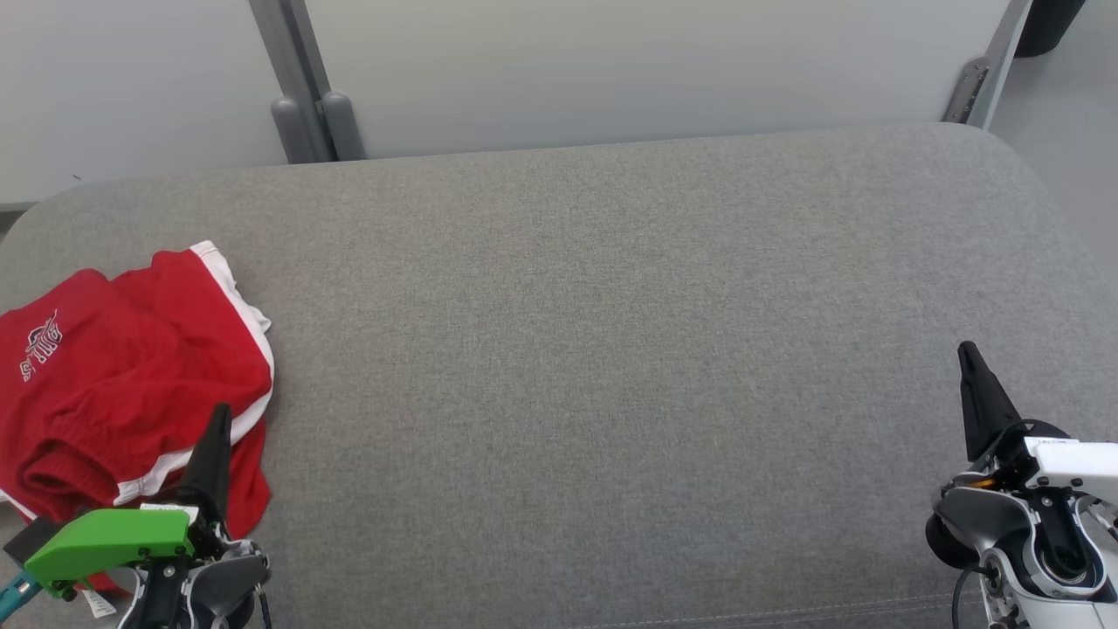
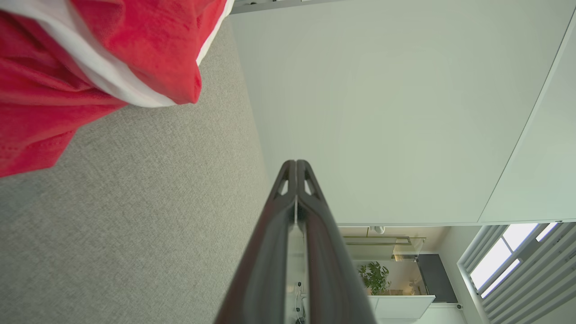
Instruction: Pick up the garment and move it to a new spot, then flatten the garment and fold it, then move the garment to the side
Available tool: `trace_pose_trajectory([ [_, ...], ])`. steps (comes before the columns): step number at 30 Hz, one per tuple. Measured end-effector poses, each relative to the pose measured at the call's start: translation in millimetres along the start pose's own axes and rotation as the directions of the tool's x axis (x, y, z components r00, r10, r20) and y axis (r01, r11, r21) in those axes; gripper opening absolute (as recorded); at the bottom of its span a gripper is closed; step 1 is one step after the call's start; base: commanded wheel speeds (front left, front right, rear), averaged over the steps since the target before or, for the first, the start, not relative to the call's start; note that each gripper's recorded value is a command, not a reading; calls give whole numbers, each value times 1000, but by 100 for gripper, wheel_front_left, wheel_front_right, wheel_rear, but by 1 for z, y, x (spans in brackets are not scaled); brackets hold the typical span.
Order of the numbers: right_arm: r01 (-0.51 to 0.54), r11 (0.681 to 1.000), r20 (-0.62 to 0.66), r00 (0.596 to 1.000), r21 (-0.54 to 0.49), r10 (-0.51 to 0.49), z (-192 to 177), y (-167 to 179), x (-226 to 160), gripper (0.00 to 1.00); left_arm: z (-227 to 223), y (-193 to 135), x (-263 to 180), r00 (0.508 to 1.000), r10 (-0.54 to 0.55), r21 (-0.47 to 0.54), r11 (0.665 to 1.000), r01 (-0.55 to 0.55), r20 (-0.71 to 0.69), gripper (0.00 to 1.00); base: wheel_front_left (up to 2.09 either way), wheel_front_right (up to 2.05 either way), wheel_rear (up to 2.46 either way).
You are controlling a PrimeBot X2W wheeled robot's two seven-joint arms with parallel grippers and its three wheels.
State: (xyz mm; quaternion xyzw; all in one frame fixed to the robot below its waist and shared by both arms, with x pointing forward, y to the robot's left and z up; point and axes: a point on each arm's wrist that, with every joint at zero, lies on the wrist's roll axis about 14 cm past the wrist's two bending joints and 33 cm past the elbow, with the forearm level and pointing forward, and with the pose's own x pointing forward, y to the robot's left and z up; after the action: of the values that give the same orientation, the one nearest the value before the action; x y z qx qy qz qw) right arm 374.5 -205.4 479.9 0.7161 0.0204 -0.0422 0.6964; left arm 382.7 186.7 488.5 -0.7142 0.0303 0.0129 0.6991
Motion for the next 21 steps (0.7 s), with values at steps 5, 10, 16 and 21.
trace_pose_trajectory([
  [5,0,1000,1,1000,0,0,0,0,0,0,0,0,0,1000,0,0,1000,0,0,0,0,0,0],
  [10,0,1000,1,1000,1,0,0,0,0,0,0,0,0,1000,0,-1,1000,0,0,0,0,0,0],
  [16,0,1000,2,1000,1,0,0,0,0,0,0,0,0,1000,0,-2,1000,0,0,0,0,0,0],
  [21,0,1000,2,1000,2,0,0,0,0,0,0,0,0,1000,0,-2,1000,0,0,0,0,0,0],
])
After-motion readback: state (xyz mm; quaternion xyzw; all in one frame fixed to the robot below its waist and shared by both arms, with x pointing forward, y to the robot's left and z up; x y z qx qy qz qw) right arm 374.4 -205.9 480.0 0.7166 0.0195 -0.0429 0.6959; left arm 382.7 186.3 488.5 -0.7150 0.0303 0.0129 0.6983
